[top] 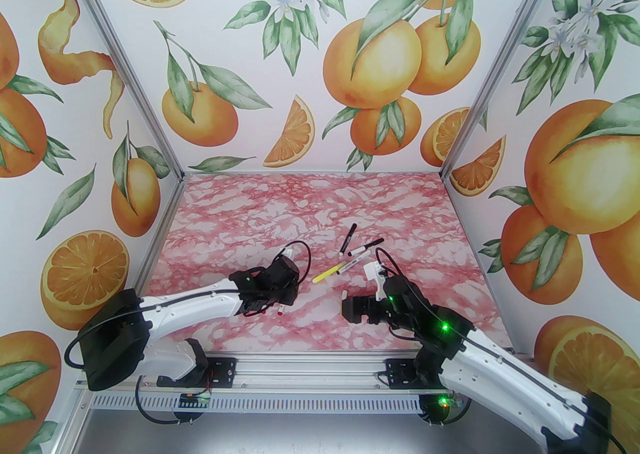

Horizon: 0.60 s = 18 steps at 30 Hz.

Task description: Open the pen caps

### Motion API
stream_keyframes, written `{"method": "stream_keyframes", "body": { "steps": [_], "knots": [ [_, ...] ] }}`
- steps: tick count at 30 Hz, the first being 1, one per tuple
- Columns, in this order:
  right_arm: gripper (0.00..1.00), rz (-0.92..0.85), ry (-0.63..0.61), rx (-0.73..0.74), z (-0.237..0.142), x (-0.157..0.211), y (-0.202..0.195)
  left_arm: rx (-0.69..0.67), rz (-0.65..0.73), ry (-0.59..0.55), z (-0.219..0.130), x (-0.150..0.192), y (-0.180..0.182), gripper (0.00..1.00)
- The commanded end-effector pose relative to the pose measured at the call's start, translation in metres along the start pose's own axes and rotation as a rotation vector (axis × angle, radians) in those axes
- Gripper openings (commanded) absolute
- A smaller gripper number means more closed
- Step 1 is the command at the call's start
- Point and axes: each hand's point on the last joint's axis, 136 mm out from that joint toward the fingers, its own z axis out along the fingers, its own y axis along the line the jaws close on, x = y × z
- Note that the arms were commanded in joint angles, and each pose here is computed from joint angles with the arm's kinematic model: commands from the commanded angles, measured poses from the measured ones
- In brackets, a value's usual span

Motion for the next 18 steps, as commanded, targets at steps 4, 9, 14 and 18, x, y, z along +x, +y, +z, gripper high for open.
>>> {"method": "stream_keyframes", "body": {
  "steps": [4, 9, 14, 18],
  "knots": [
    [0.94, 0.016, -0.009, 0.009, 0.001, 0.003, -0.004, 0.031, 0.024, 0.025, 0.018, -0.005, -0.018, 0.35],
    [0.94, 0.019, -0.01, 0.012, -0.001, 0.005, -0.006, -0.044, 0.001, 0.053, 0.028, 0.0, -0.001, 0.35],
    [0.94, 0.02, -0.008, 0.015, 0.0, 0.005, -0.007, -0.094, 0.001, 0.061, 0.028, 0.002, 0.011, 0.35],
    [0.94, 0.02, -0.007, 0.017, 0.003, 0.005, -0.007, -0.128, 0.007, 0.064, 0.025, 0.004, 0.019, 0.35]
  ]
}}
